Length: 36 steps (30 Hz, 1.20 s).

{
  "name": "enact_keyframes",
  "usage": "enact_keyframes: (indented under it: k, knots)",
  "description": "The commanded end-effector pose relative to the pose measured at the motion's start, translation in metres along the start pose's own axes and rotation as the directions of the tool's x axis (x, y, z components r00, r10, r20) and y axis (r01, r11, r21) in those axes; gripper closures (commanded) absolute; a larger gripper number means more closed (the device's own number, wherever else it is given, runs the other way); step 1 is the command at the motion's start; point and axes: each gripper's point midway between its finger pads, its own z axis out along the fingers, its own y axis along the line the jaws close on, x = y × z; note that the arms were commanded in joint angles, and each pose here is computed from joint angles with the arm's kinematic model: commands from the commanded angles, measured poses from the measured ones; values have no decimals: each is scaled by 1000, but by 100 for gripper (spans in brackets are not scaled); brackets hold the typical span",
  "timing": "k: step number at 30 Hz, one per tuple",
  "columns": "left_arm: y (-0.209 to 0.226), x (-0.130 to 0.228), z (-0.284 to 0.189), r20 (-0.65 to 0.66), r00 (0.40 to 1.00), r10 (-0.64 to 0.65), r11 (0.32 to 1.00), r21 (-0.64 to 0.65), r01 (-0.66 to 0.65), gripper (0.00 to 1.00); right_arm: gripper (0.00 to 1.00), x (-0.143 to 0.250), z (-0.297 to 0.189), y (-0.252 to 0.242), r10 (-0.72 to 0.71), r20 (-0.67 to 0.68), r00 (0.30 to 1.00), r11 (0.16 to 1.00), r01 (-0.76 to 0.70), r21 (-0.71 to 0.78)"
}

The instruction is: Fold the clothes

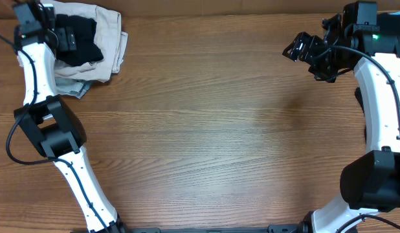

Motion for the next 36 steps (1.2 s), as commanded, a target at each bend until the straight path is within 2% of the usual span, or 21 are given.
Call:
enact_keyframes:
  k: [1,6,11,14,18,22,26,29,36]
  knots:
    - [-10,54,27,-115,993,32,999,17,-30,0,0,0,-2,-2,-5,4,1000,1000,5,10]
    - [-8,44,19,-107,994,26,1000,15,-25,0,0,-4,-2,-4,-14,21,1000,1000,14,22]
    - [7,-14,-31,-30,1000,-9,1000,0,9,0,0,-20,-15,1,-89,83,993,996,86,37]
    - [10,-64,-85,74,997,-9,1000,27,7,0,0,-38,-39,13,-153,155,976,988,145,57]
    - [18,-126,-176,260,965,-9,999,35,0,0,0,-62,-93,37,-284,278,918,959,266,100]
    - [14,-160,-263,410,912,-10,998,57,-14,0,0,-69,-147,58,-320,374,871,947,293,129]
    - [-15,-170,-323,477,878,-29,984,166,-57,0,0,-59,-188,75,-356,423,833,934,330,136]
    - [-39,-163,-346,466,884,-24,964,245,-103,0,0,-48,-220,85,-394,465,793,918,368,150]
    - [-74,-124,-332,304,953,0,935,339,-108,0,0,5,-307,106,-428,598,677,894,415,169]
